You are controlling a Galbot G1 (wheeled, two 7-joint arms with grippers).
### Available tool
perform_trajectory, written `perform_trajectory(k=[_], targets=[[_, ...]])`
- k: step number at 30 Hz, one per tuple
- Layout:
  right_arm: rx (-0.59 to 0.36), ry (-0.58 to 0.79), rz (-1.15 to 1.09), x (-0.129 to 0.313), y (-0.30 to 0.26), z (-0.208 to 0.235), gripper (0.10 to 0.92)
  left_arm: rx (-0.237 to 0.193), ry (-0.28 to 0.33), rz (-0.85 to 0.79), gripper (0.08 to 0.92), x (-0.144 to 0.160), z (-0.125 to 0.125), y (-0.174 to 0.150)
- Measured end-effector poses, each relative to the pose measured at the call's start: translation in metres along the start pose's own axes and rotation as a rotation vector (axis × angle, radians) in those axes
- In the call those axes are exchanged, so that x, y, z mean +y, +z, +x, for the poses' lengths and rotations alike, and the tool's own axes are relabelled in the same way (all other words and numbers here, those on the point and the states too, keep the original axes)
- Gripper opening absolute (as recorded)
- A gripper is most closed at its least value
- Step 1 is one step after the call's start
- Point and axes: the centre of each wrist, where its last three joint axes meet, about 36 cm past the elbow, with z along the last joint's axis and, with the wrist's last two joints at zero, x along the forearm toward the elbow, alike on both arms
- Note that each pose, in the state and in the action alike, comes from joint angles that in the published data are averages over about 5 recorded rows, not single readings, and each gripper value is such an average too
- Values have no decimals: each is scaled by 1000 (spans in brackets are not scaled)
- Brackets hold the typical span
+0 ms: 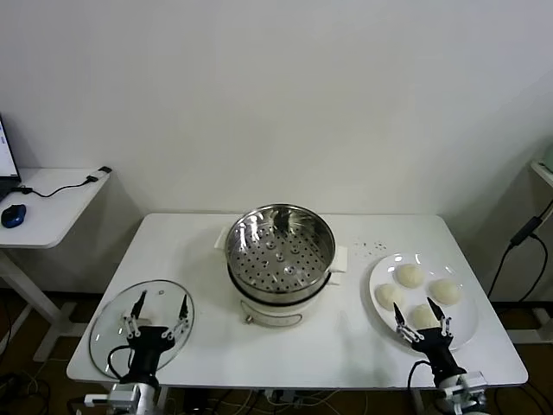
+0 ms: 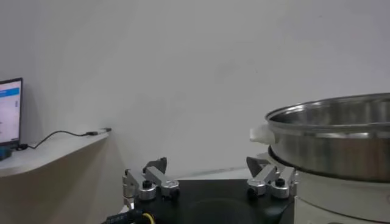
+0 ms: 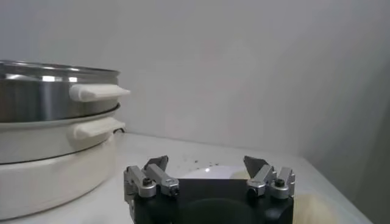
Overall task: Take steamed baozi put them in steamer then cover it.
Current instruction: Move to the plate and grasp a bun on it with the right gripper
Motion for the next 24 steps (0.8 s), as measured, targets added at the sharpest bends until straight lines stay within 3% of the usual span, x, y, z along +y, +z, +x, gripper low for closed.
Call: perform_trajectory(k=[8, 16, 24], targets=[[118, -160, 202, -62, -35, -37, 823, 15, 3, -12, 823, -3, 4, 1], [292, -407, 472, -134, -99, -99, 823, 32, 5, -19, 823, -6, 10, 6], [498, -639, 698, -171, -150, -163, 823, 40, -7, -20, 823, -4, 11, 8]])
